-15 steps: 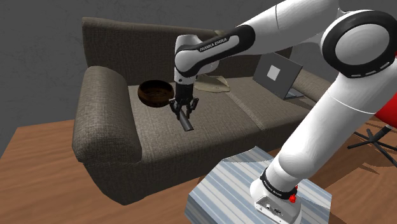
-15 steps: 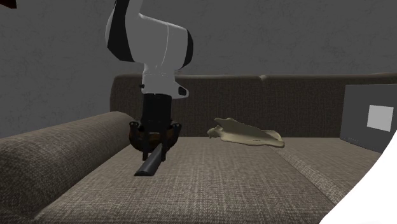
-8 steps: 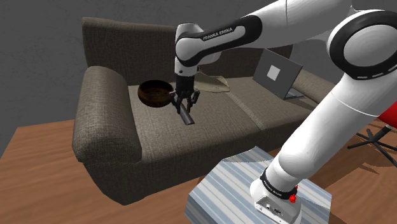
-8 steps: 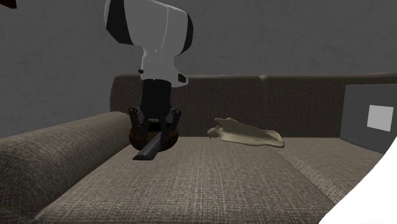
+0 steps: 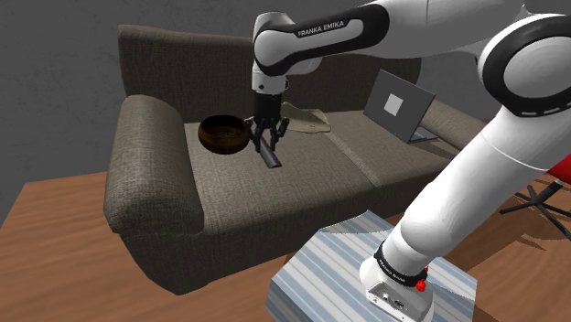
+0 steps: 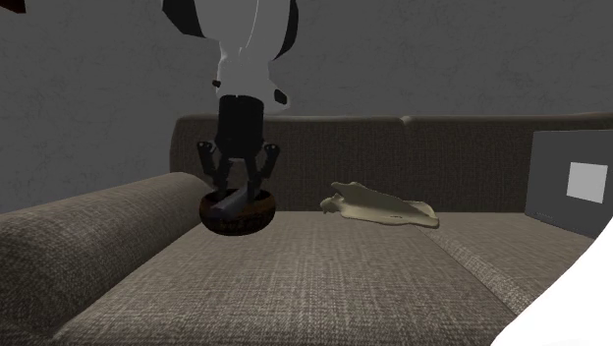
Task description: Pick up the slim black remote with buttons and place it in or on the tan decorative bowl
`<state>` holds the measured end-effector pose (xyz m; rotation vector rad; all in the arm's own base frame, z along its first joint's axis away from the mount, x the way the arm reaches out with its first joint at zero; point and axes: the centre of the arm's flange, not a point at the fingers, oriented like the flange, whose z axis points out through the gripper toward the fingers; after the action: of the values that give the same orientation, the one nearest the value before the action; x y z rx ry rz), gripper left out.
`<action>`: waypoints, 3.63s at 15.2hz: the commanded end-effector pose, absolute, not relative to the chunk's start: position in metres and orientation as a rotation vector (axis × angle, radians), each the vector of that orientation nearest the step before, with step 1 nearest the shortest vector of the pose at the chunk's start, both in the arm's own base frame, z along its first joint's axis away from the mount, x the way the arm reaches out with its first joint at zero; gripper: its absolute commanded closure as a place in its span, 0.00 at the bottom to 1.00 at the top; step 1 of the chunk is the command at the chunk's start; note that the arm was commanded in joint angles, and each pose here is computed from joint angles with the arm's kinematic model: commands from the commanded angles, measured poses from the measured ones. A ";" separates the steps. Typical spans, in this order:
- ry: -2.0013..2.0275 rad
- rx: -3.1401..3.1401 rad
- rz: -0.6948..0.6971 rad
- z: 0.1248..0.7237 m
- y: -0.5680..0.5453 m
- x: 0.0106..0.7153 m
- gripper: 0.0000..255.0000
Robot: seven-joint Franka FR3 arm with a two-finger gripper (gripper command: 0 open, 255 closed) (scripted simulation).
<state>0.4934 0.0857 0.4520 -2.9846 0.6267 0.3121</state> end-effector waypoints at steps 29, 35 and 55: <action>0.627 -2.985 0.313 0.446 0.057 0.726 1.00; 0.627 -2.985 0.313 0.415 0.057 0.726 1.00; 0.627 -2.985 0.313 0.464 0.052 0.735 0.00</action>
<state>0.7348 0.0518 0.4629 -2.9845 0.6267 0.3114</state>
